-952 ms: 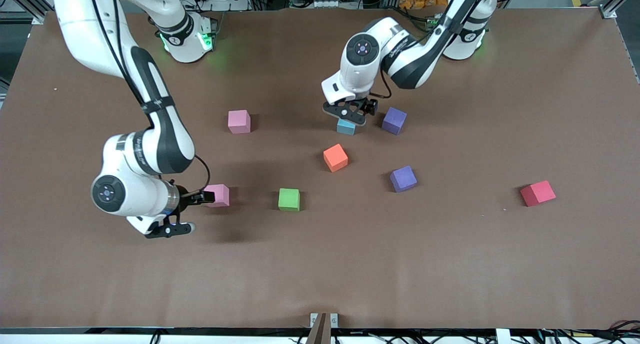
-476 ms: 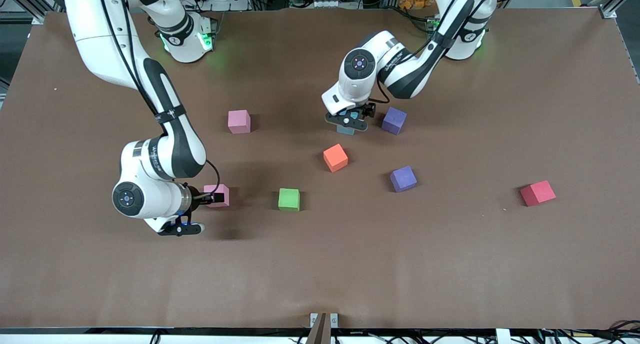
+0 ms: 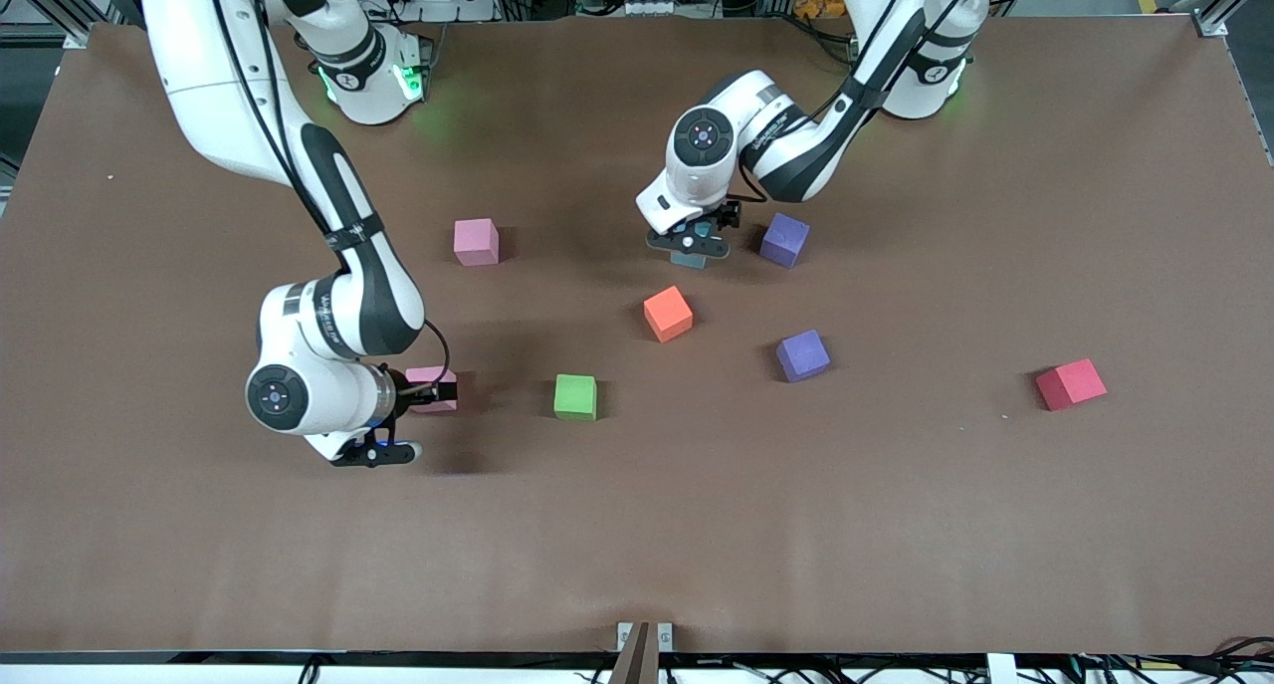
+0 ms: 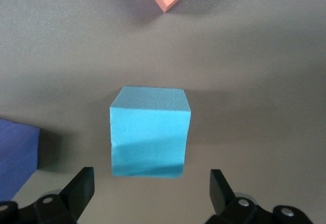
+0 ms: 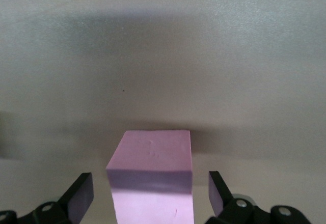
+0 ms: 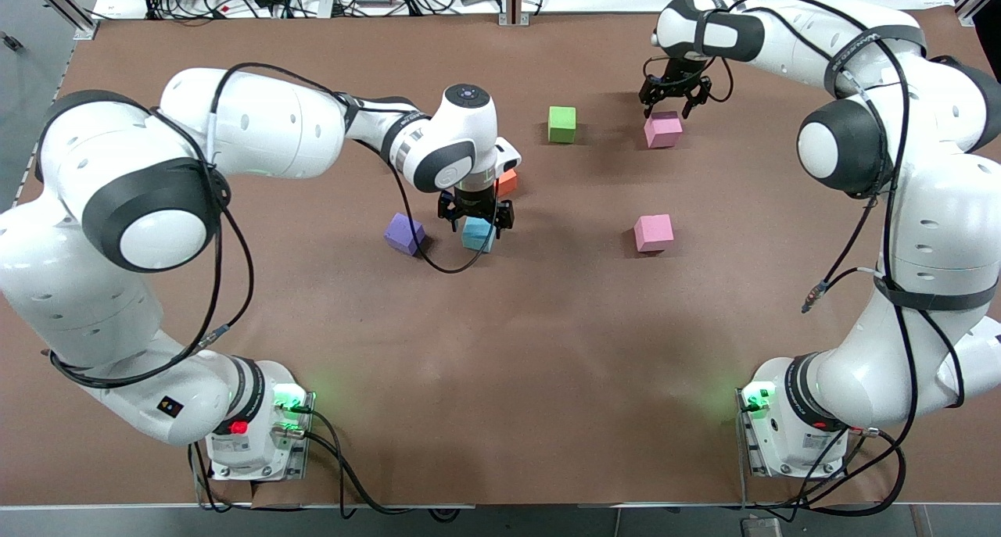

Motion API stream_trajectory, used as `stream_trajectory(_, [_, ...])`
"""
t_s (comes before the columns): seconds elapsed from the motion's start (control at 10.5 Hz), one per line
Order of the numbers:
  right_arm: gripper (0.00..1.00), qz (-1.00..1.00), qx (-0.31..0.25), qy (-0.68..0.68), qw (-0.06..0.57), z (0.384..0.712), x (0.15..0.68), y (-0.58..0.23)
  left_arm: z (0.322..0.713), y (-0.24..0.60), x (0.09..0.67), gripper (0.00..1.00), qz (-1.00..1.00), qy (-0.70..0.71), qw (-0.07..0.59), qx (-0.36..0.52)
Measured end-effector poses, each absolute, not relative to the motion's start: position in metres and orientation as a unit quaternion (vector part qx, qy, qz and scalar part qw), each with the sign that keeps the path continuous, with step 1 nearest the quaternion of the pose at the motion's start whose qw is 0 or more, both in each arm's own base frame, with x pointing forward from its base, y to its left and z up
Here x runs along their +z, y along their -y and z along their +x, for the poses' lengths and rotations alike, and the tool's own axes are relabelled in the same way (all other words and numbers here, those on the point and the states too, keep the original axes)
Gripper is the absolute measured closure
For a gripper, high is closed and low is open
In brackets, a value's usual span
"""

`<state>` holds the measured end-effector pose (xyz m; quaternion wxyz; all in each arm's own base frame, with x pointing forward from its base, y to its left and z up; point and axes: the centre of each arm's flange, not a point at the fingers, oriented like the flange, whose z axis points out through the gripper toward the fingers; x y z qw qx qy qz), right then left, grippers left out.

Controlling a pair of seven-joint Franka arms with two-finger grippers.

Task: Arrange blocks into number 1
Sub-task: 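Close both grippers on the cubes and lift them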

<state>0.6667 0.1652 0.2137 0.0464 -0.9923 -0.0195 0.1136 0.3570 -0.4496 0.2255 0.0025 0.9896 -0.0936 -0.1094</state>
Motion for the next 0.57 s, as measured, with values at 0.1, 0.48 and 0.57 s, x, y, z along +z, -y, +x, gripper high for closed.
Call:
stream_trajectory(0.1, [0.01,-0.993,0.111,0.018,0.045,0.666,0.205,-0.164,0.361,0.446,0.219,0.0,0.99,0.089,0.001,-0.11])
stream_trajectory(0.48, [0.19,-0.993,0.109,0.018,0.042,0.66,0.189,-0.165,0.375,0.443,0.203,0.0,0.991,0.076,0.003,-0.111])
stream_trajectory(0.57, [0.34,-0.993,0.107,0.017,0.043,0.661,0.192,-0.166,0.372,0.446,0.199,0.02,0.99,0.079,0.003,-0.112])
